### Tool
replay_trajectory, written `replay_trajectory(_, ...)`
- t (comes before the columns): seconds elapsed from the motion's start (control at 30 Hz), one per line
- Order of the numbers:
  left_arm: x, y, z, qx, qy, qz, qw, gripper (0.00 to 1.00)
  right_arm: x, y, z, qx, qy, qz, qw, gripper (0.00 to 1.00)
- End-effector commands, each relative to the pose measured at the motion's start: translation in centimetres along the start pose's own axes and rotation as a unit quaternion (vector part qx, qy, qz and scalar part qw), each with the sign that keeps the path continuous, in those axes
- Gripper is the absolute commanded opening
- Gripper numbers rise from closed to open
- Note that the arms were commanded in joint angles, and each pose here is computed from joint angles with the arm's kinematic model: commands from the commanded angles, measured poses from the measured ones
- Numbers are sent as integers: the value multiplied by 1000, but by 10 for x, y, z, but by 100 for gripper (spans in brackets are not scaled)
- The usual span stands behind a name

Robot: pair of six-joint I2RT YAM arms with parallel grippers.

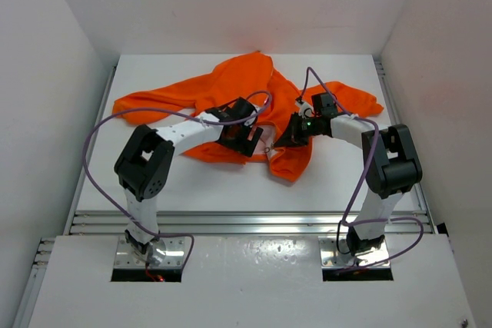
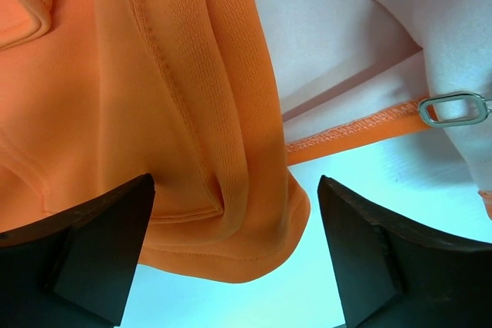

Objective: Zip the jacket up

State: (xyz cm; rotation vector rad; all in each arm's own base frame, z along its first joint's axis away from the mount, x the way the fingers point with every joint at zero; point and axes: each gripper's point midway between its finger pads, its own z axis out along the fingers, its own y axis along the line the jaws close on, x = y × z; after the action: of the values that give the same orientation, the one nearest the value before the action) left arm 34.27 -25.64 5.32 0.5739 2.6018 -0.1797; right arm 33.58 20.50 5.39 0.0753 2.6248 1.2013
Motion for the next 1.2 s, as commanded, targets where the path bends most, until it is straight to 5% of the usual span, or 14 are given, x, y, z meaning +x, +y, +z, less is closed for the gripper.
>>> replay_trajectory(0.0,-9,1,-2,-27,-12,-6,1000,91,-9,8,-5,-10,-15,-20,1000,0)
replay_trajectory(0.53,4,-1,3,-63,0,6,998,94,-8,5,-6,-7,-16,-18,1000,0)
replay_trajectory(0.63,6,1,6,-69,4,6,998,88,-8,7,-6,-9,-16,-20,1000,0)
replay_trajectory(0.77,3,1,3,-68,-2,6,998,70,-7,7,-6,-8,-14,-21,1000,0)
replay_trajectory(0.87,-4,-1,-7,-47,-15,1,999,43,-7,6,-7,-9,-15,-22,1000,0)
replay_trajectory(0.9,-6,-4,-11,-39,-20,1,999,21,-7,7,-8,-11,-16,-24,1000,0)
replay_trajectory(0.97,-7,-1,-13,-11,-24,-16,1000,3,-8,7,-7,-12,-17,-24,999,0)
replay_trajectory(1.17,-44,-9,-61,113,-127,-27,985,0,-9,18,-8,-34,-25,-47,998,0)
